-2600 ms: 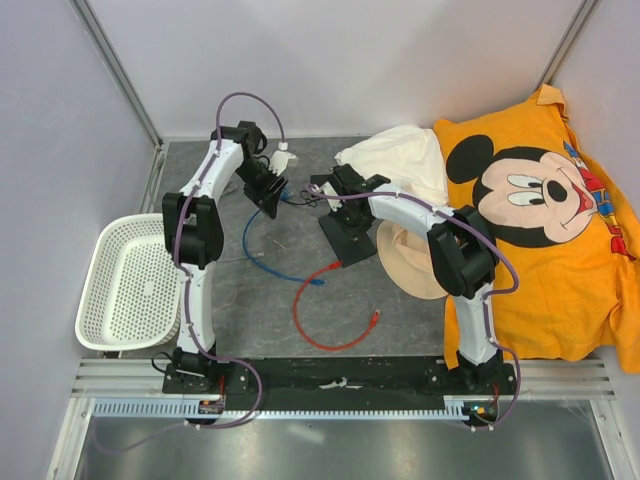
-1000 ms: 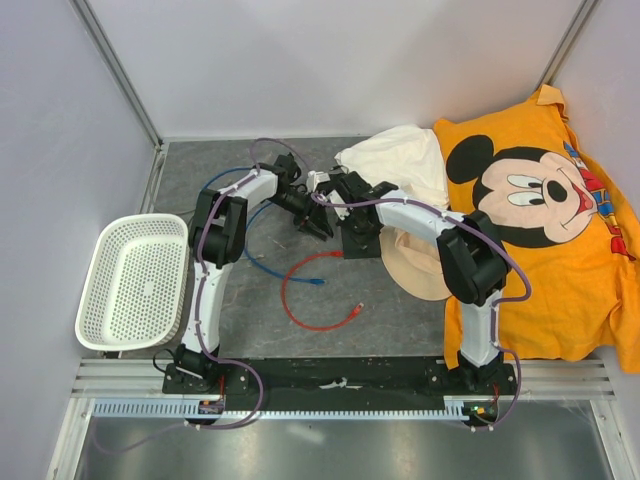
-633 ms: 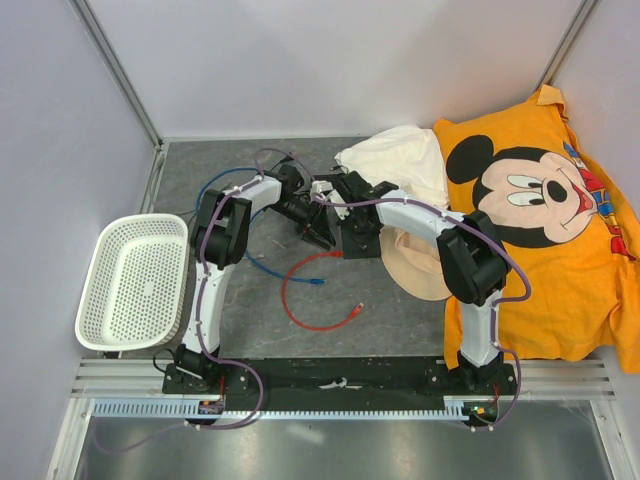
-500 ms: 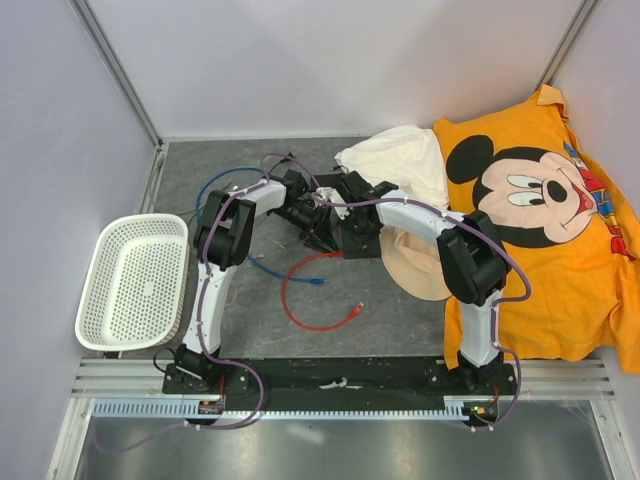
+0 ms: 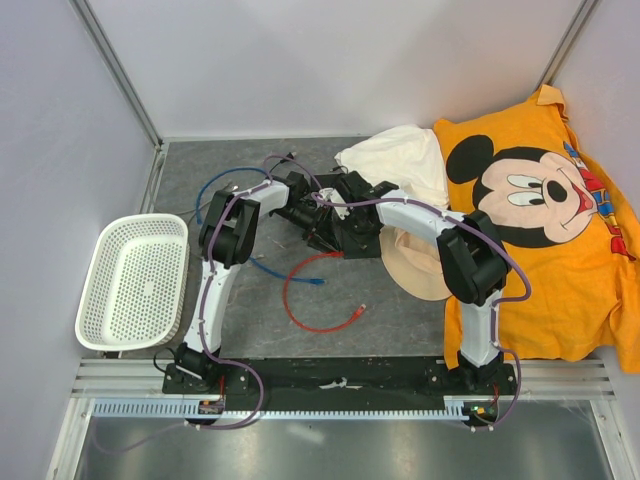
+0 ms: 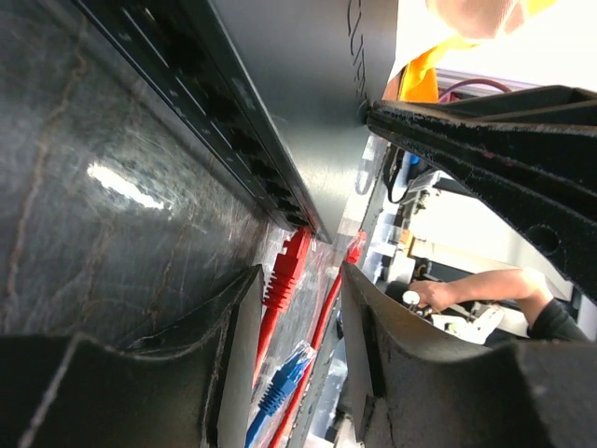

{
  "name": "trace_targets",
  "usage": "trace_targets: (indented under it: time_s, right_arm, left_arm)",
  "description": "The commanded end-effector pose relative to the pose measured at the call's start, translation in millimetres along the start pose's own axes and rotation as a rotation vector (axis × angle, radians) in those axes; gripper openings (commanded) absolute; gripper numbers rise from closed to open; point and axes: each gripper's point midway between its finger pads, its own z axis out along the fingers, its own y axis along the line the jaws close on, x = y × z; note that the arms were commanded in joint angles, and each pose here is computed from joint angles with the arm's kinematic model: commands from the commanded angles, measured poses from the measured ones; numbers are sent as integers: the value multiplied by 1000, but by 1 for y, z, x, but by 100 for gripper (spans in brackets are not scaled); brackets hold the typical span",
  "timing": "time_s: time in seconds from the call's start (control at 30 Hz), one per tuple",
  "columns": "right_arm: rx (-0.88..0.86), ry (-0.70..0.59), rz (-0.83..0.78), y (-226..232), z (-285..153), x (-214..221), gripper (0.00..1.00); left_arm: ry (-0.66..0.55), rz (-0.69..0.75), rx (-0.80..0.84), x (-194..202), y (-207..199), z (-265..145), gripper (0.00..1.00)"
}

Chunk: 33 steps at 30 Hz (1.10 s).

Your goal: Pull the plug from the switch port

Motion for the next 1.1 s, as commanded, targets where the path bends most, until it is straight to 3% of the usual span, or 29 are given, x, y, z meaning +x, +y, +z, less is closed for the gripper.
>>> trace_targets:
  time_s: [0.0,0.33,0.57,1.07]
  right_arm:
    - [-14,31,10,3,12,7,0]
    - [-12,26,11,2,14,3,0]
    - [7,7,37,0,11,-2,0]
    - [-26,22,80,8,21,-1,0]
  left_arm:
    - [1,-7,9,-7,2,7,46]
    - [24,6,-17,-2,1,17,42]
    - [33,-72,-99,3,15,19,40]
    - [-139,-131,-70,-12,-1,19,39]
